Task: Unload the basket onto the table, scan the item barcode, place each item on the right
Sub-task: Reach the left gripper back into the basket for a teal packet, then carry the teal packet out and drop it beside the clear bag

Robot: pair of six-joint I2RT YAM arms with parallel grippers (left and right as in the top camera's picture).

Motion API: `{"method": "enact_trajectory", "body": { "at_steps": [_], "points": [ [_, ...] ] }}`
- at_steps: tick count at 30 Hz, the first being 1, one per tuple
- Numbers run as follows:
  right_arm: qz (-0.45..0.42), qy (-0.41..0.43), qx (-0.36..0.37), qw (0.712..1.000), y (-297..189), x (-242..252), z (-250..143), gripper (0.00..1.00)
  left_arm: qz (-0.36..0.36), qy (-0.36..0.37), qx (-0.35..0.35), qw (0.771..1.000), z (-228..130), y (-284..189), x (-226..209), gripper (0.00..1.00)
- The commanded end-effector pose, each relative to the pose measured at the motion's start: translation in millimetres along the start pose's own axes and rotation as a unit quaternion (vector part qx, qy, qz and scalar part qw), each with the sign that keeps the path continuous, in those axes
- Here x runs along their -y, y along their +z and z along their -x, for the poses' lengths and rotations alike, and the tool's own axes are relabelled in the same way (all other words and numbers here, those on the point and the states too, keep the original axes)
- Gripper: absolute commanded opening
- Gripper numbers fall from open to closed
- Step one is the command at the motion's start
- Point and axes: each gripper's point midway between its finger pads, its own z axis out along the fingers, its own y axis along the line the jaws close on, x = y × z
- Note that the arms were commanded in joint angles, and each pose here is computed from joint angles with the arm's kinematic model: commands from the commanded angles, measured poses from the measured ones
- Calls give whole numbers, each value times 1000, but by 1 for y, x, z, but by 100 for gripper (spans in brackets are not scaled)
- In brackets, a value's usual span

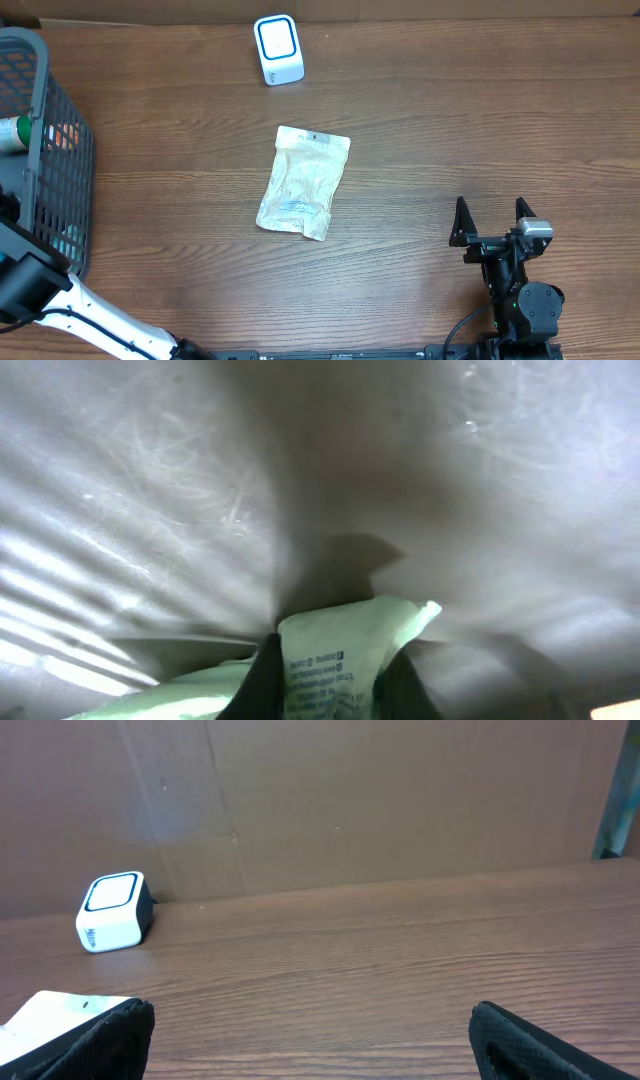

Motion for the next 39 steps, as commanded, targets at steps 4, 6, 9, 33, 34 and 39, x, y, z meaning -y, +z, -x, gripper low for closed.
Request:
{"method": "enact_trajectory", "body": {
  "at_steps": [4,6,9,33,34,39],
  "points": [
    [-4,-2,1,1000,0,2,-2,100,-14,7,-40,999,1,32,9,4],
    [-4,-2,1,1000,0,2,-2,100,-17,3,-31,999,5,19,9,4],
    [-4,-2,1,1000,0,2,-2,100,-22,-4,-3,1000,15,-17,11,4],
    [-4,-2,1,1000,0,2,-2,100,-153,193,378,892,-130,-324,137,4],
    [-4,-2,1,1000,0,2,-2,100,-156,214,372,890,-141,-321,150,4],
    [-4,-2,1,1000,0,2,-2,99,-144,299,287,899,-186,-269,207,4]
  ]
}}
